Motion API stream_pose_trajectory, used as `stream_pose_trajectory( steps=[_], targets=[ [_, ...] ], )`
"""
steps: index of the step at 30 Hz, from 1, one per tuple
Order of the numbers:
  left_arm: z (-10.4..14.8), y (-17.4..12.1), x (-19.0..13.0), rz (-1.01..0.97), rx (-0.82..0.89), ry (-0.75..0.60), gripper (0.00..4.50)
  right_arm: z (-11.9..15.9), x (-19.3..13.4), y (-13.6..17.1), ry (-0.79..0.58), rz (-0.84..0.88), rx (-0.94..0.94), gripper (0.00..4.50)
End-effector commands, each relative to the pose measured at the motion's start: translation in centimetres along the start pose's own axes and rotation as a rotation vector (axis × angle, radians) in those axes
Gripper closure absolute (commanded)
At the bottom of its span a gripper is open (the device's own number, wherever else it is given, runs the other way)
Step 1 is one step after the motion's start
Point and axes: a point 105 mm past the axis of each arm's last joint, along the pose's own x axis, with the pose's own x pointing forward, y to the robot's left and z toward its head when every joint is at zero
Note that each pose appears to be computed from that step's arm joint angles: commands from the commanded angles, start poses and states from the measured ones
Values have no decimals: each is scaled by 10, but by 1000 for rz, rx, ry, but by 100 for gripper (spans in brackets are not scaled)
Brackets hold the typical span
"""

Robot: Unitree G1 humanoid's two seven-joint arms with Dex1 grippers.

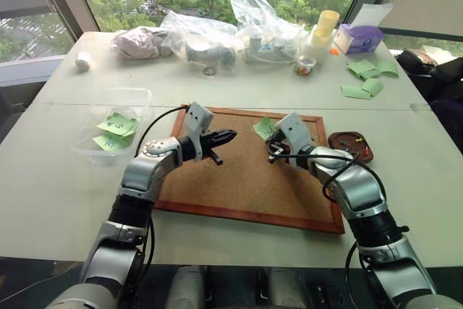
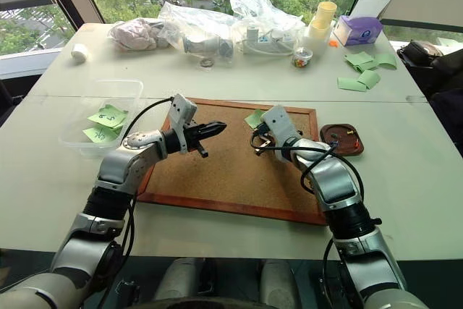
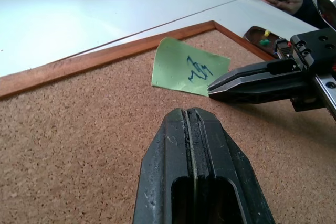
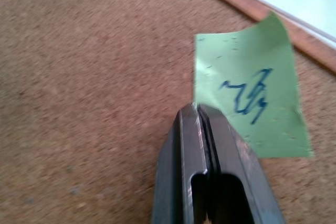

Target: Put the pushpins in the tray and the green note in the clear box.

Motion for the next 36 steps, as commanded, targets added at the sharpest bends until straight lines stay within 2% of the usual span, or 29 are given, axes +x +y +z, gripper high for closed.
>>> stream_pose_trajectory(
  steps=[1,9,12,16,22,28,36],
  targets=[
    [17,-3,3,-23,61,-40,450,-8,-6,-13,25,-51,49,442],
    [20,-3,7,-36,75,-43,450,13,-14,-8,-68,8,143,442],
    [18,-5,7,-40,77,-42,450,23,-16,-6,-104,33,146,364],
    [18,-5,7,-42,78,-41,450,36,-15,3,-136,81,130,171],
    [16,-6,6,-38,75,-40,450,29,-3,15,-102,118,107,171],
    [15,-6,4,-32,75,-41,450,15,10,8,-58,92,69,171],
    [14,-6,2,-24,73,-42,450,6,13,-7,-29,62,28,171]
  ],
)
